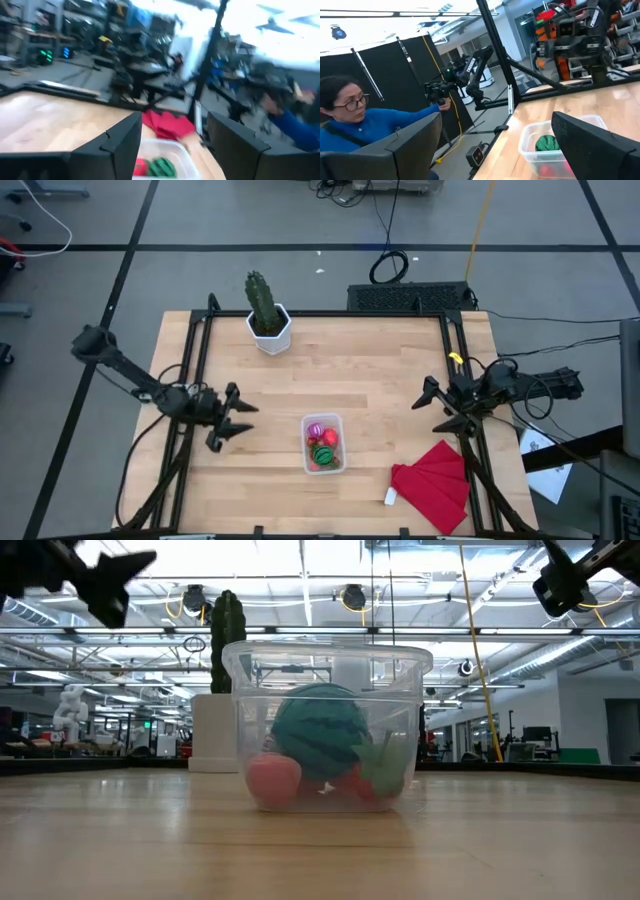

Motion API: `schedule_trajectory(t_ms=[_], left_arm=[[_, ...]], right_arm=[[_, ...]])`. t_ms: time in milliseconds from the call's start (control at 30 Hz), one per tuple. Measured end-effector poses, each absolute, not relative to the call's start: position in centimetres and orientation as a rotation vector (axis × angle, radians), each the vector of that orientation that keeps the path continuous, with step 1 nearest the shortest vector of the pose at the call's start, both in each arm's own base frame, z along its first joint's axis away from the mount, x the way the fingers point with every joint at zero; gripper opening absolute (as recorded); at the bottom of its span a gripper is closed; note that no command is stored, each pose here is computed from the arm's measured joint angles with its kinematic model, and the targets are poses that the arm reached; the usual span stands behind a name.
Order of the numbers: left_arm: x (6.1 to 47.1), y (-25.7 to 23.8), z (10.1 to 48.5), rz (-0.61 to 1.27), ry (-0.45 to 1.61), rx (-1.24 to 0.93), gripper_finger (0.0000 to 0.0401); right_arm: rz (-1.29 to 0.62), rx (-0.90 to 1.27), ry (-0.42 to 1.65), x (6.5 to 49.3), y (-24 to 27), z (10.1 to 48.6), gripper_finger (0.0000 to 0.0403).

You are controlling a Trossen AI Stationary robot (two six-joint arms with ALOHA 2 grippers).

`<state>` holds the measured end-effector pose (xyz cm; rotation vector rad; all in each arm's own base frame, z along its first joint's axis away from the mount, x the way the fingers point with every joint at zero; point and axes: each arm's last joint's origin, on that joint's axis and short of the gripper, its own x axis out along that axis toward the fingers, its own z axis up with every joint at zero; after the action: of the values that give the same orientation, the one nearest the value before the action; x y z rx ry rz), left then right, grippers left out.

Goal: Pick and placing Produce into tupperware
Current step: Return to Home Position

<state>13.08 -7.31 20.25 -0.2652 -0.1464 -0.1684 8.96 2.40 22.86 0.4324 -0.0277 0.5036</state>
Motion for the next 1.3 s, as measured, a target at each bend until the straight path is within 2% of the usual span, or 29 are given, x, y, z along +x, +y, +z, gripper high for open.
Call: schedule_trajectory(t_ms=[167,533,933,1067,1300], left_arm=[[12.9,-5.7,19.0,-0.195,-0.215,-0.261,0.023],[14.1,-2.7,18.5,-0.162,-0.169,-0.214,0.023],[14.1,1.6,18.7,-0.139,-0.191,-0.208,0.023],[13.6,2.4,19.7,-0.174,-0.282,-0.167,0.023],[12.5,3.3,20.5,-0.225,-0.318,-0.176,0.023]], right_arm=[[0.515,0.38,-0.038,9.0,2.4,22.9,0.037],[0.489,0.228,0.032,9.5,2.2,21.9,0.037],[0.299,0.124,-0.045,9.8,0.2,22.3,0.037],[0.348,0.11,-0.087,9.2,0.0,23.6,0.037],[0.403,0.094,-0.153,7.2,0.1,26.3,0.037]])
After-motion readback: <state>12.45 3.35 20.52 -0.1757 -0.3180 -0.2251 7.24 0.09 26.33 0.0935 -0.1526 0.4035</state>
